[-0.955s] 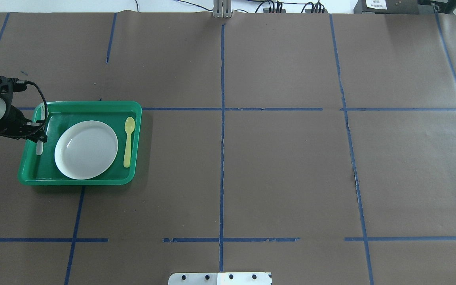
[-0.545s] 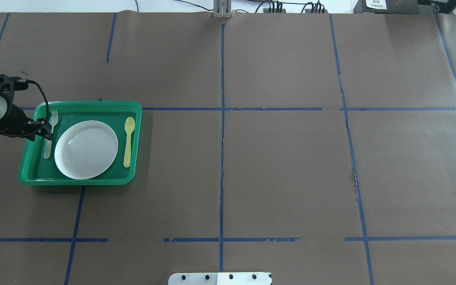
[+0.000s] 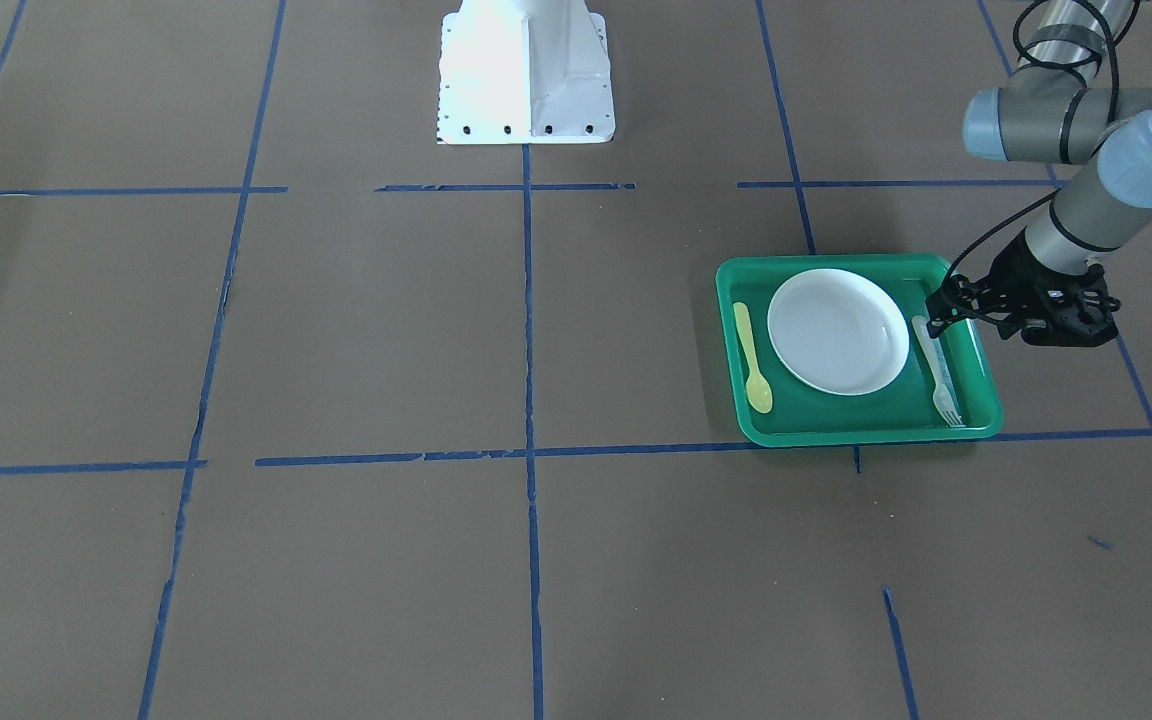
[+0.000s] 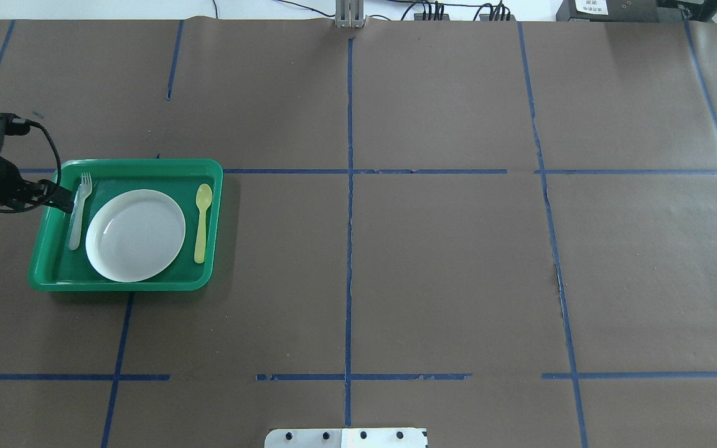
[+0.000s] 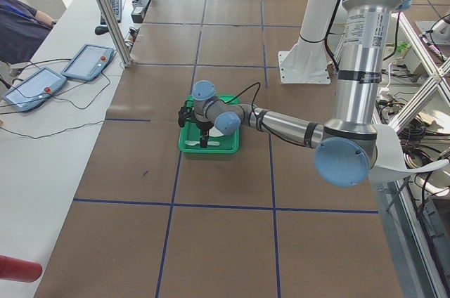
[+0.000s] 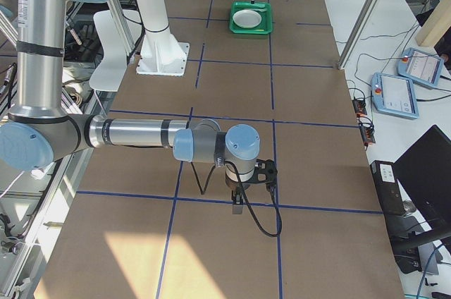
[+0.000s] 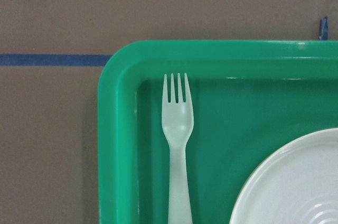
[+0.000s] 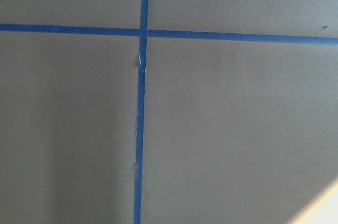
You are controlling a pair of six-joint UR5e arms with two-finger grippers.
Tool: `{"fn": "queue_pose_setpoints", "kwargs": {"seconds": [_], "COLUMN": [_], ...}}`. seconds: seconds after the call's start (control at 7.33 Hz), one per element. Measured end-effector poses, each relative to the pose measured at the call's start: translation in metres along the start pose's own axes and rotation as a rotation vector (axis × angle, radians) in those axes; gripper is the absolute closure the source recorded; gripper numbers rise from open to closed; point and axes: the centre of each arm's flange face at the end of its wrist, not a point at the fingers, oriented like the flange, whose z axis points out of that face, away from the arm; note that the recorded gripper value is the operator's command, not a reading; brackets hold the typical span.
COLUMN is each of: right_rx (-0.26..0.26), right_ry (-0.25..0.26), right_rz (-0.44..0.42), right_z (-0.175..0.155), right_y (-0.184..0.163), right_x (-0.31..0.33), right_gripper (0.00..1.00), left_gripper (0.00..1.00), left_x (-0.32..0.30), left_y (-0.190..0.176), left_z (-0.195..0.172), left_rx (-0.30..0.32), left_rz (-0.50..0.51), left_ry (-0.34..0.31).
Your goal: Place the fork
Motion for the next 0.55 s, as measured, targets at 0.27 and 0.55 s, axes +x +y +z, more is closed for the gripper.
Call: {"fn": "queue_pose_setpoints", "kwargs": {"seconds": [0.27, 0.55], "right_rx": [0.000, 0.000], "right_ry": [0.000, 0.000], "right_rz": [0.000, 0.000], "right_z": [0.000, 0.000], "right_y": [0.000, 0.000], "right_x": [0.000, 0.000], "right_gripper": [0.00, 0.00], "left_gripper": [0.00, 0.00], "left_x": [-0.086, -0.179], "left_y": [-0.014, -0.018], "left_z": [-0.047, -0.109], "left_rx": [0.020, -0.004], "left_rz": [0.110, 0.175], "left_ry": [-0.085, -0.165]}}
